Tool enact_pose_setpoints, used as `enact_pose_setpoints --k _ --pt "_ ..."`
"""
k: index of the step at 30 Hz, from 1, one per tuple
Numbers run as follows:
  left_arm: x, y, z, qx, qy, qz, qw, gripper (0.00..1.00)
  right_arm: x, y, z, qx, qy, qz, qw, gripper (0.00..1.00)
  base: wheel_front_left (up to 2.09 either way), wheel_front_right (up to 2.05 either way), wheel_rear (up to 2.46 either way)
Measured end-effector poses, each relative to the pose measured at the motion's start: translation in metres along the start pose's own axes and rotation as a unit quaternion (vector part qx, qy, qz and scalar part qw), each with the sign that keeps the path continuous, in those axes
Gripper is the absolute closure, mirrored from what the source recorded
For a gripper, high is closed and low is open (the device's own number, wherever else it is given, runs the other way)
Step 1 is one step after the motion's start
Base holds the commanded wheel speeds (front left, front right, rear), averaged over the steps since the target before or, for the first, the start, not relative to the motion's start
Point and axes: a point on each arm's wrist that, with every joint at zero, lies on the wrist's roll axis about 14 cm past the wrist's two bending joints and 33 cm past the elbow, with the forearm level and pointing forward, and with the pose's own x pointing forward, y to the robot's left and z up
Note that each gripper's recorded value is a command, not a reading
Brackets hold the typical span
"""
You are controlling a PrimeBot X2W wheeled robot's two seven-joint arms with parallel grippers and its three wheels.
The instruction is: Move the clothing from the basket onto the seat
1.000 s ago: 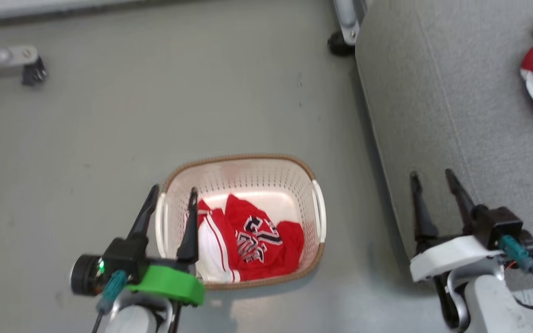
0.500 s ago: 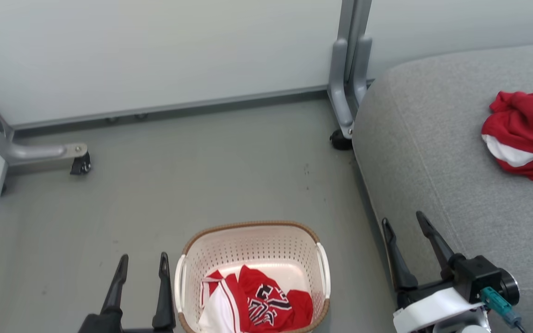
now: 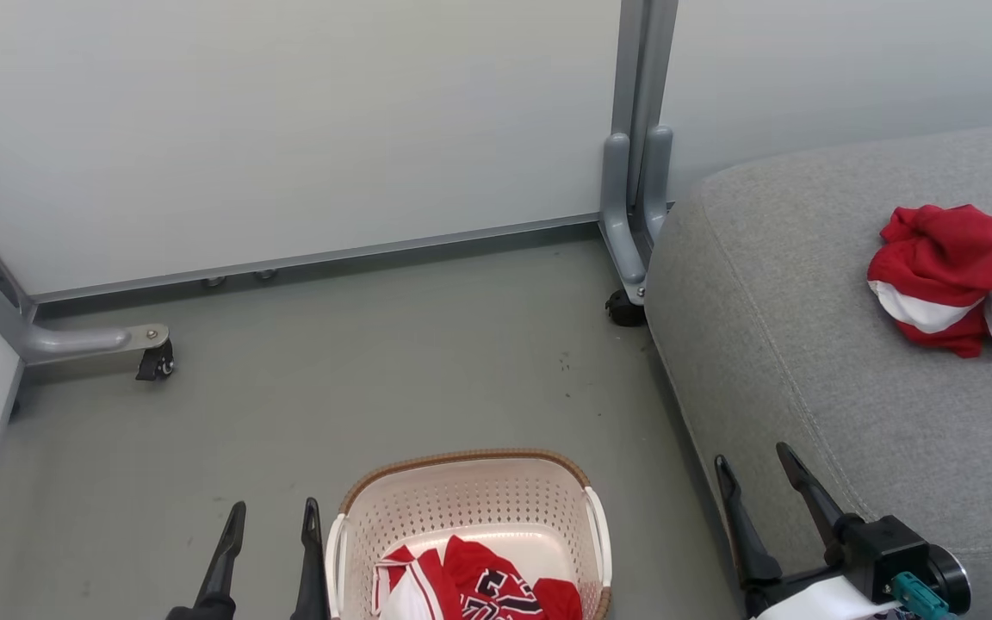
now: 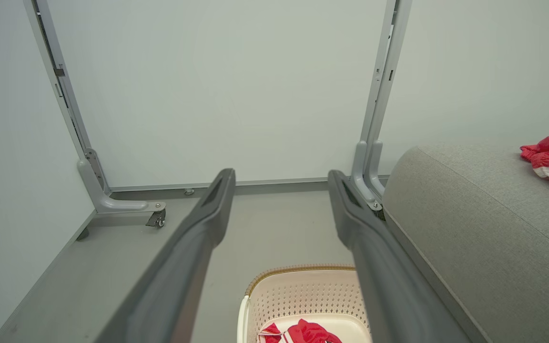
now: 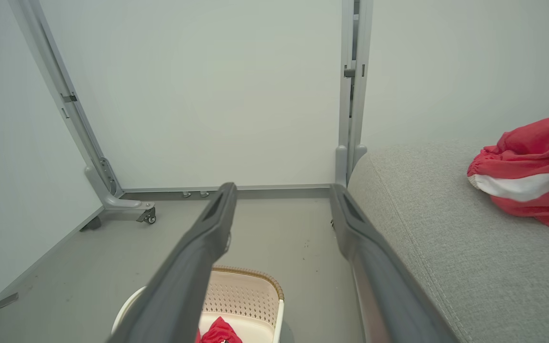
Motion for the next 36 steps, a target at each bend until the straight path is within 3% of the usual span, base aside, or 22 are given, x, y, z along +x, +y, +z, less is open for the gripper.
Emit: enact_pose_setpoints --k 36 --pt "-0.007 -0.007 -0.018 0.007 0.028 -0.02 0.999 0.0 0.002 0.01 -0.009 0.003 0.014 0.018 1.0 0.0 0.0 0.0 0.0"
